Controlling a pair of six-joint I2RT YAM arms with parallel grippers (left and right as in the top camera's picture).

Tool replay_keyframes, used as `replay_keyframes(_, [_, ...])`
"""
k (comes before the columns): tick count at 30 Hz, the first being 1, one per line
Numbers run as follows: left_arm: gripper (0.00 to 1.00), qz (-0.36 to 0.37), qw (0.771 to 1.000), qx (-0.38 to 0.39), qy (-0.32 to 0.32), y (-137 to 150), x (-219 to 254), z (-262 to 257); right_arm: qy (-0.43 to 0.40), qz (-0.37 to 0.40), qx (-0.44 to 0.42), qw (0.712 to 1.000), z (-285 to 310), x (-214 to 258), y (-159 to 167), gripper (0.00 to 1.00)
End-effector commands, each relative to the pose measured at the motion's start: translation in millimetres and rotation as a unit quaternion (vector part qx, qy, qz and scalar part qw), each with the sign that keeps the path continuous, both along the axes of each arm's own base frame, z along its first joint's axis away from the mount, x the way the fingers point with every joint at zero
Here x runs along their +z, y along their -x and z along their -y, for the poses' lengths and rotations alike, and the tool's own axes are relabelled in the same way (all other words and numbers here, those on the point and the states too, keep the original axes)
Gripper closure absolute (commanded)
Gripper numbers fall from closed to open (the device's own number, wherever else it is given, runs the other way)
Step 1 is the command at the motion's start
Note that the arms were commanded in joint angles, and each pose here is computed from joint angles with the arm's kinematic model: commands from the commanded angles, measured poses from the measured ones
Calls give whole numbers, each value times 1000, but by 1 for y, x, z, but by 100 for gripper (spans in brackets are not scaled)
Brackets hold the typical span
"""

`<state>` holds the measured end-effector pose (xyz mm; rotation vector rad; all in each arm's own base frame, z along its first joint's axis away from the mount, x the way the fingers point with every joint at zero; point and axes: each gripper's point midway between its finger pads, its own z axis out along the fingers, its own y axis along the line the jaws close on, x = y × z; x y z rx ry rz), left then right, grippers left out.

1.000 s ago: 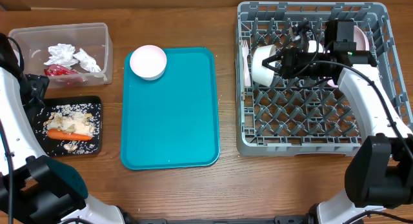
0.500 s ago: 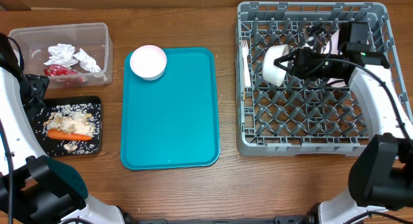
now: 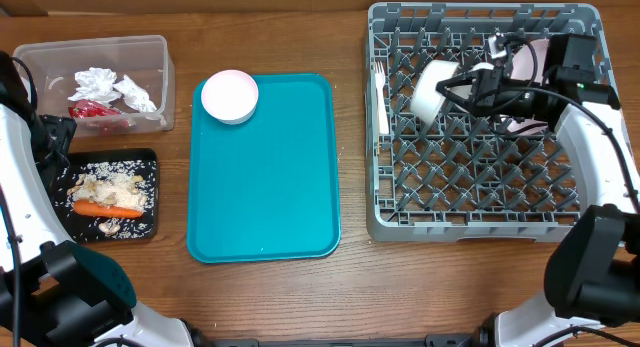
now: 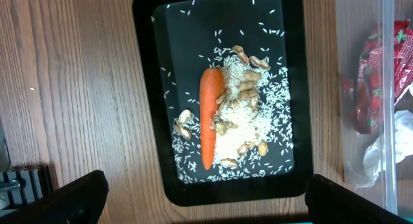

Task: Sort waste into correct bins and load items into the dishwasher rack
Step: 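Set the white bowl upside down in the rack center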

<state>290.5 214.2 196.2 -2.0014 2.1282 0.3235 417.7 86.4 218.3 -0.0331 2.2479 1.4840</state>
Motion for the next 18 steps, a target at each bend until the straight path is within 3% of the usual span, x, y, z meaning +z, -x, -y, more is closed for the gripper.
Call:
replay_keyframes(1, [0, 9, 1000, 8, -3, 1, 4, 2, -14, 5, 23, 1000, -13, 3, 4, 96])
replay_keyframes(5, [0, 9, 1000, 8, -3, 1, 4, 2, 21, -15, 9, 1000, -13, -15, 4, 96])
replay_keyframes(18, [0, 9, 1000, 8, -3, 1, 4, 2, 19, 0, 11, 1000, -16, -37, 5, 96])
